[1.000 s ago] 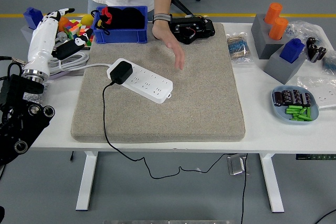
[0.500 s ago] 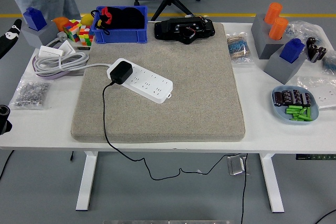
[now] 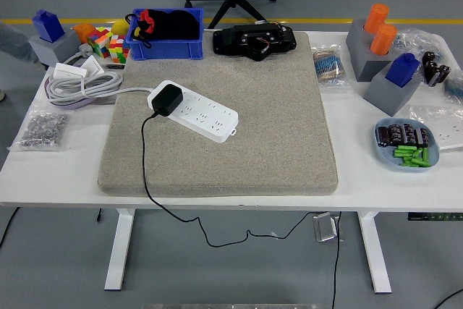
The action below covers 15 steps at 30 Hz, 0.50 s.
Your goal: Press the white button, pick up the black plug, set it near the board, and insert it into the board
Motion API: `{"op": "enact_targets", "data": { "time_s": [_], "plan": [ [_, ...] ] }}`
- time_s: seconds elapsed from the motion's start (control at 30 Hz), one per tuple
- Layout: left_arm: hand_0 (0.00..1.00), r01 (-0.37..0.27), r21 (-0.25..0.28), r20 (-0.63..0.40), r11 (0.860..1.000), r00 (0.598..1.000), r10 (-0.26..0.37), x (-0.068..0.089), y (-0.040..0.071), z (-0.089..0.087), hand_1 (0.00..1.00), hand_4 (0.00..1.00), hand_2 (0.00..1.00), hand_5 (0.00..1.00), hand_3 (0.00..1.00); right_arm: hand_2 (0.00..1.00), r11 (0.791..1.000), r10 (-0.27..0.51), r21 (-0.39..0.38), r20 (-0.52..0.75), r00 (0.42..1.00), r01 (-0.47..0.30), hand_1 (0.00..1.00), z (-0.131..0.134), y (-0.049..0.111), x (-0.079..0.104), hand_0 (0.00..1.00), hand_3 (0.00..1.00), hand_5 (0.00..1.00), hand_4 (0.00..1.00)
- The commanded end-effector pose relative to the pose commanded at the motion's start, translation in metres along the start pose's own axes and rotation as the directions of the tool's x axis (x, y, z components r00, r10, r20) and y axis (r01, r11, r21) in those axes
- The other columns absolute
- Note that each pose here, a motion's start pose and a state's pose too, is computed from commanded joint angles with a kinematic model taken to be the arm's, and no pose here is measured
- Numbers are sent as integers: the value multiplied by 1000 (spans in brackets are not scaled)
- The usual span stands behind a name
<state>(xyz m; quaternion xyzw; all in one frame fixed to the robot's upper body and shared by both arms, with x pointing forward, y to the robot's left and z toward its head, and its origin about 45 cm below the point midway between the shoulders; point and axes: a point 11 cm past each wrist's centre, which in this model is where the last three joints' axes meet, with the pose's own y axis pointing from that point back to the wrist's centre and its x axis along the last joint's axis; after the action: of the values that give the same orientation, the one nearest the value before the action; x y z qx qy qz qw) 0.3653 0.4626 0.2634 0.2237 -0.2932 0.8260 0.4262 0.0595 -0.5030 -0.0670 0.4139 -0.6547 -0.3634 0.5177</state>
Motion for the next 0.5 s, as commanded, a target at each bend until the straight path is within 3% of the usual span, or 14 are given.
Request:
{"op": "enact_targets", "data": {
  "time_s": [0.5],
  "plan": [
    [960,-12,11,-28,1000,1000,12,6,1,2,933,808,877,564,810,648,1000,1,11,17,1000,-2,674,-6,0,1,776,609,419,655]
  ]
}}
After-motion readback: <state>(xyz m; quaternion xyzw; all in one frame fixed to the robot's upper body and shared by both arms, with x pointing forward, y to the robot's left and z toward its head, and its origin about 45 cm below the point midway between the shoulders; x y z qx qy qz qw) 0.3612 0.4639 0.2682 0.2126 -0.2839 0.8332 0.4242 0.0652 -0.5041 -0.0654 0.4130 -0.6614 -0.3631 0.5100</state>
